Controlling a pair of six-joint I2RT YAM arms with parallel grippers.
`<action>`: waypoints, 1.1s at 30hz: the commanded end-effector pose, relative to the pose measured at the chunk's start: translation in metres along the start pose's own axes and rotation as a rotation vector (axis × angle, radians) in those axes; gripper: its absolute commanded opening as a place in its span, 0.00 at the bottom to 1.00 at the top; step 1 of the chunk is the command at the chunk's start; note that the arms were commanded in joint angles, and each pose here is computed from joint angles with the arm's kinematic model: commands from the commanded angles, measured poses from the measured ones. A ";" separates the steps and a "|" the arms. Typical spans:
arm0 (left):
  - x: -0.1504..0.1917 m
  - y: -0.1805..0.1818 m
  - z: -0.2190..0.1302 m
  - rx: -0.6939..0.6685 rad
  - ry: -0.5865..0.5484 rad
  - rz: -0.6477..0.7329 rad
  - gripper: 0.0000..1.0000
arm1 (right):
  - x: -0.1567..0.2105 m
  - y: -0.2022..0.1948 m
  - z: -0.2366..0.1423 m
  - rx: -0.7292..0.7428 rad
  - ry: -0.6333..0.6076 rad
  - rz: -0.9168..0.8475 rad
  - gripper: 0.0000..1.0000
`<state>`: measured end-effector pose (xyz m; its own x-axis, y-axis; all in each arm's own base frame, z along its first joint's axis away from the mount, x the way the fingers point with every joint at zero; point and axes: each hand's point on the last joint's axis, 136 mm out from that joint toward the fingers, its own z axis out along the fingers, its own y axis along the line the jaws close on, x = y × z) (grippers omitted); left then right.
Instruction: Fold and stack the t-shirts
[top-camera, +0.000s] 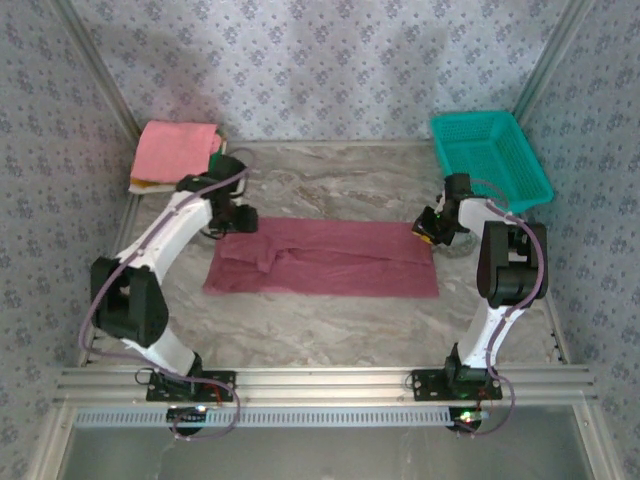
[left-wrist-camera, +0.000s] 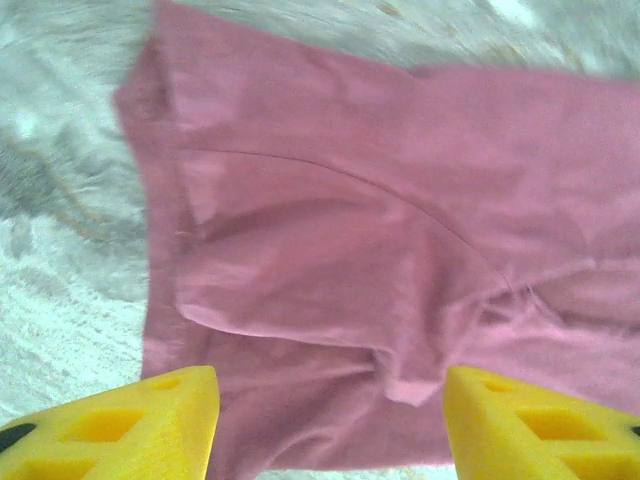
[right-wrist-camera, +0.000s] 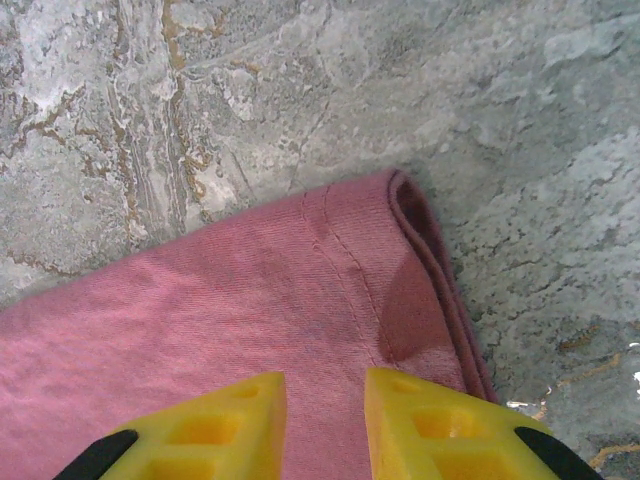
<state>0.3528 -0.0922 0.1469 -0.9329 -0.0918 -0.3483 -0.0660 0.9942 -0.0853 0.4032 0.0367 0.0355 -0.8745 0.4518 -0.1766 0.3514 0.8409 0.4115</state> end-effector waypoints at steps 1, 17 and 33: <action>0.018 0.028 0.029 0.052 0.068 -0.194 0.58 | 0.001 0.005 -0.009 -0.013 0.009 -0.012 0.29; 0.027 0.027 0.097 0.154 0.117 -0.215 0.54 | 0.002 0.005 -0.008 -0.013 0.016 -0.016 0.29; -0.004 0.012 0.033 0.160 0.057 -0.175 0.00 | 0.000 0.004 -0.009 -0.020 0.007 -0.012 0.30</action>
<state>0.3763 -0.0839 0.0992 -0.9279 -0.2560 -0.2710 -0.1720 0.9389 -0.2980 0.3967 0.0392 0.0341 -0.8861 0.4377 -0.1522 0.3460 0.8434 0.4111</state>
